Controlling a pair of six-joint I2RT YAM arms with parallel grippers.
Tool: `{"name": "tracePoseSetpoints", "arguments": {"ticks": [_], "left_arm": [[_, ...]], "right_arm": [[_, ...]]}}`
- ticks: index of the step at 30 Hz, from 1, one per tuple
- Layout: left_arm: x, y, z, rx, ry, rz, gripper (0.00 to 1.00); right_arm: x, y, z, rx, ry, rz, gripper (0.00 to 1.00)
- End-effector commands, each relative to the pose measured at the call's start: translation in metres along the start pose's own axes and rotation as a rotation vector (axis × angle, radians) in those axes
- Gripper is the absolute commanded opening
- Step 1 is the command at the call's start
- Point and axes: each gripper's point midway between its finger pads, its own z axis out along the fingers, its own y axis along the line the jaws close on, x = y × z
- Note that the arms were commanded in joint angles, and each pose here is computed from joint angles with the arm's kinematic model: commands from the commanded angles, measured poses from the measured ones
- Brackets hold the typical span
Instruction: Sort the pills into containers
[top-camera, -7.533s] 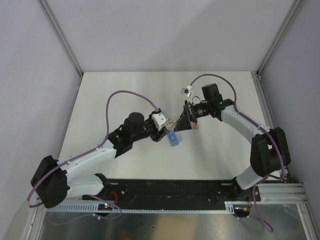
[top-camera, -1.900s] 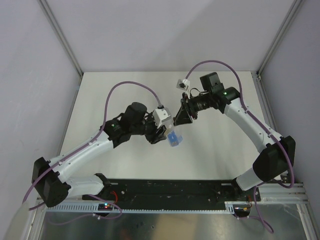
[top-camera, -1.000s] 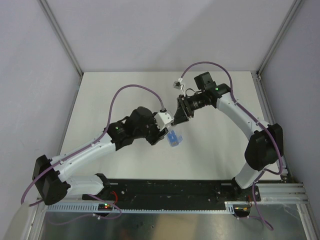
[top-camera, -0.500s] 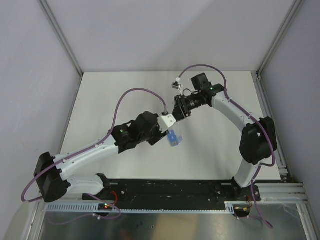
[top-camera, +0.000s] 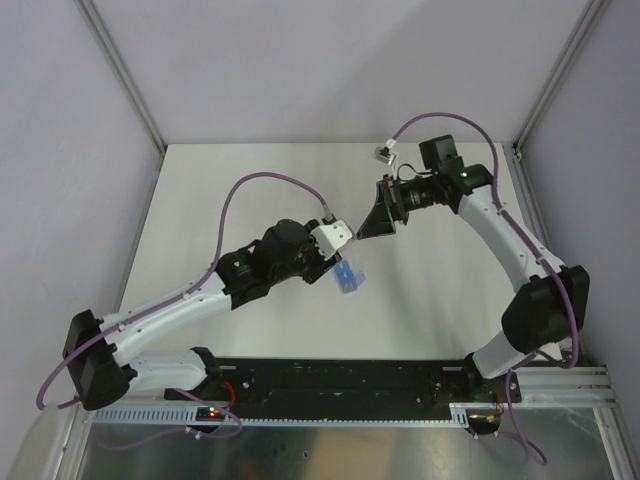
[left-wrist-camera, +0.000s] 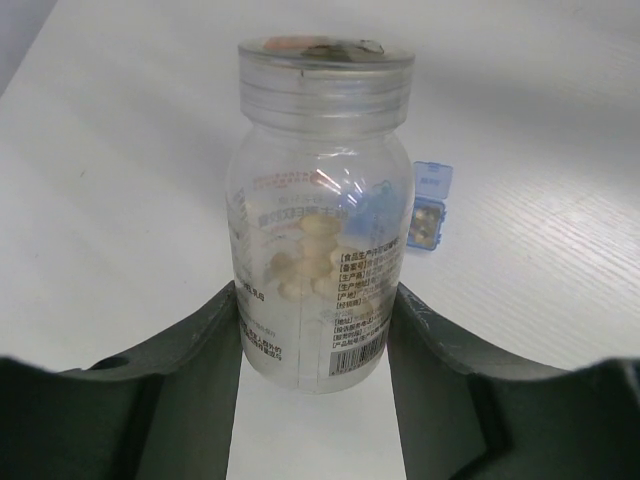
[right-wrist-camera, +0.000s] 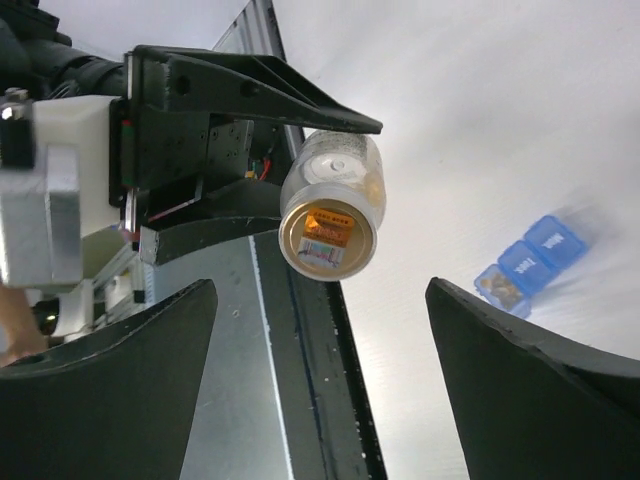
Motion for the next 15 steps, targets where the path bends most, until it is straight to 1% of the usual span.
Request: {"name": "tracePoseSetpoints", "arguments": {"ticks": [1,3,5,10,12,15], "left_arm": [[-0.026,-0.006,-0.014,0.076,-0.112,0.008,0.00],[-0.031,-0.014,-0.019,0.145,-0.129,0.005,0.00],[-0.037,-0.024,-0.028,0.247,-0.143,-0.002,0.00],[-0.045,-0.053,-0.059,0.524,-0.160,0.000,0.00],[-0.049,-0.060,-0.069,0.588,-0.166,-0.003,0.00],[-0.054,-0.069,-0.080,0.666,-0.171,-0.022,0.00]], "right_arm": [[-0.002,0.017,-0.024,0.049,-0.036,-0.126,0.93],[-0.001,0.024,-0.031,0.078,-0.042,-0.185,0.94],[-0.001,0.033,-0.036,0.095,-0.051,-0.259,0.95],[-0.002,0.057,-0.040,0.155,-0.048,-0.501,0.96],[-0.002,0.066,-0.040,0.163,-0.048,-0.567,0.96],[0.002,0.079,-0.039,0.131,-0.041,-0.620,0.96]]}}
